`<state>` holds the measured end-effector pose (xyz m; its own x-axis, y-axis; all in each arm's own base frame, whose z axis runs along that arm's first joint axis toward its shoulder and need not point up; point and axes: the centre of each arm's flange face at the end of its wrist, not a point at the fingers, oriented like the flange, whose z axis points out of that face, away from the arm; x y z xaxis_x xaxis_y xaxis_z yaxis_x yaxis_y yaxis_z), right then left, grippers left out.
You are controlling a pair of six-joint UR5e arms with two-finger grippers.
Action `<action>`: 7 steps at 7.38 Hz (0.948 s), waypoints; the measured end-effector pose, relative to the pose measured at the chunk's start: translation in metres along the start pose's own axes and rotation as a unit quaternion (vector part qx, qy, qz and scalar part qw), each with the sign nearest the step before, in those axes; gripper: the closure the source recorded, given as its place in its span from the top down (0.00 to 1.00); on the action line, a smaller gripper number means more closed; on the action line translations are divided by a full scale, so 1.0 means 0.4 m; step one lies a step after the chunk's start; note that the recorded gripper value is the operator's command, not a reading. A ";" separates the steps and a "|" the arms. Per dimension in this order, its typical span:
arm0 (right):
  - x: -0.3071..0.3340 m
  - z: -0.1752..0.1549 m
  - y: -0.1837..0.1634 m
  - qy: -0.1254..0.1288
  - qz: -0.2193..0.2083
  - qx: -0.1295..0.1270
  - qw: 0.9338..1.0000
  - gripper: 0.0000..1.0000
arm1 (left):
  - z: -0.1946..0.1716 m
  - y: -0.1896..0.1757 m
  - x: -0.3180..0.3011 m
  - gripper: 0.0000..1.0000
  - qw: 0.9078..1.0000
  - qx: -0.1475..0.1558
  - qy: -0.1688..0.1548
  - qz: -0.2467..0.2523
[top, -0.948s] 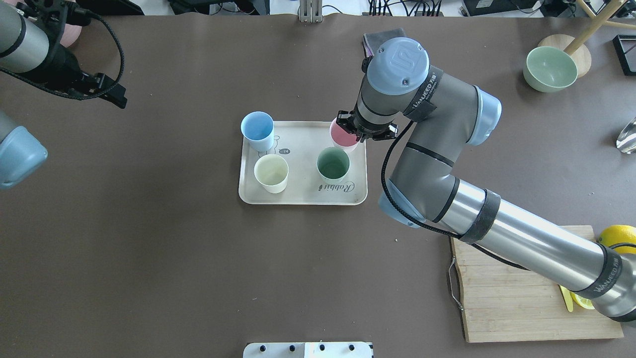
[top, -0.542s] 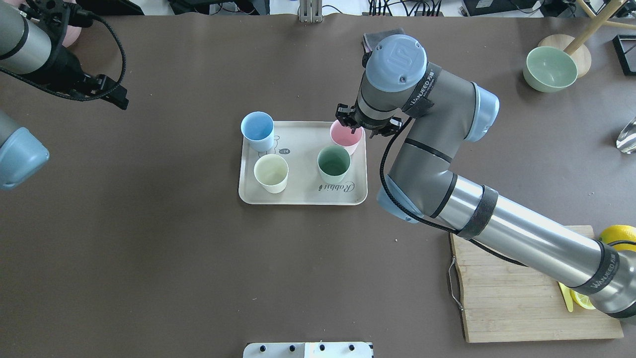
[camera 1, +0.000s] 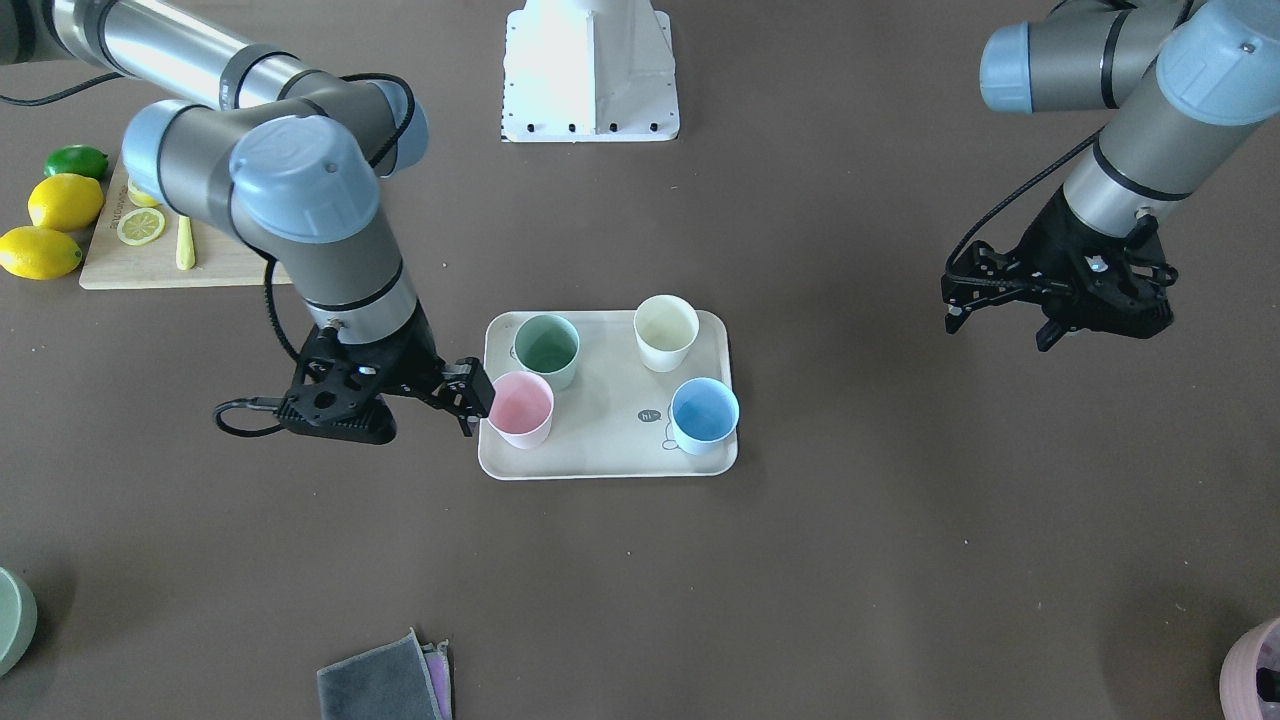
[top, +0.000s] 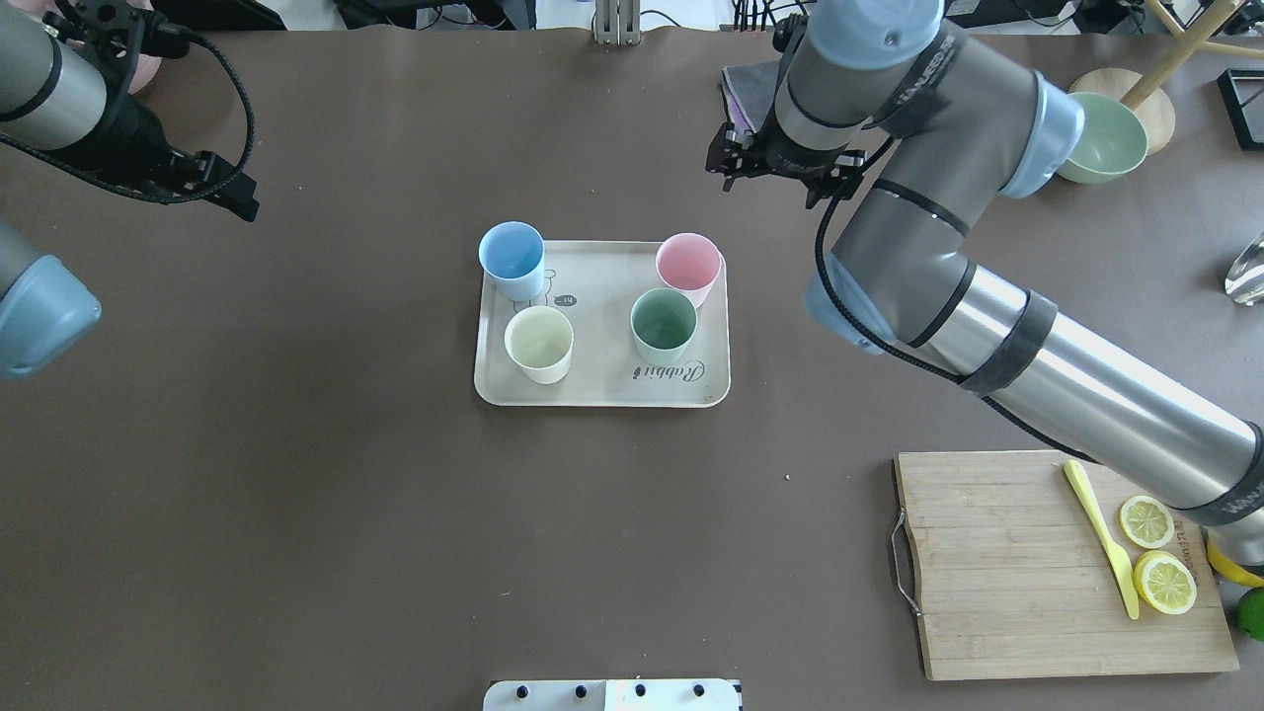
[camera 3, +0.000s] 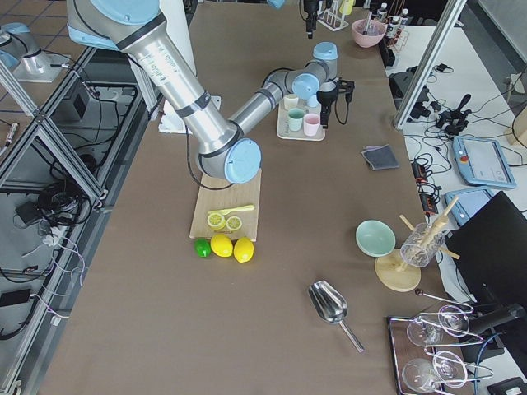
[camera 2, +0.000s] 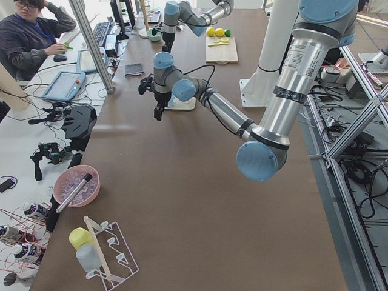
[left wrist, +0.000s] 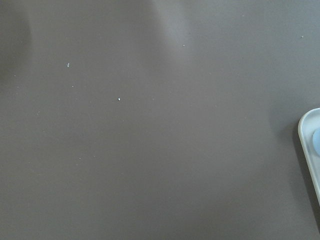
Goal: Place all cups on tray
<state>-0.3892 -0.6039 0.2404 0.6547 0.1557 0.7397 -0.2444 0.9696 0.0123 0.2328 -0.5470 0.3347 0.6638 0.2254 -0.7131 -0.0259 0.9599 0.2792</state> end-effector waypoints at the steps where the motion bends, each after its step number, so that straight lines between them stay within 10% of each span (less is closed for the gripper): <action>1: 0.151 -0.065 -0.067 0.009 -0.040 -0.008 0.999 1.00 | -0.017 -0.004 -0.027 0.98 1.000 -0.001 -0.002 0.000; 7: 1.252 -0.285 -0.001 0.060 -0.189 -0.082 0.977 1.00 | -0.296 -0.012 -0.567 0.98 0.994 -0.053 -0.087 0.029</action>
<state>0.0201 -0.5047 0.5341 0.7574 -0.2082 0.6189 0.1422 0.9777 0.1548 -0.0060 -0.5830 0.4188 0.7779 0.2582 -0.5729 -0.1405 0.9601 0.2419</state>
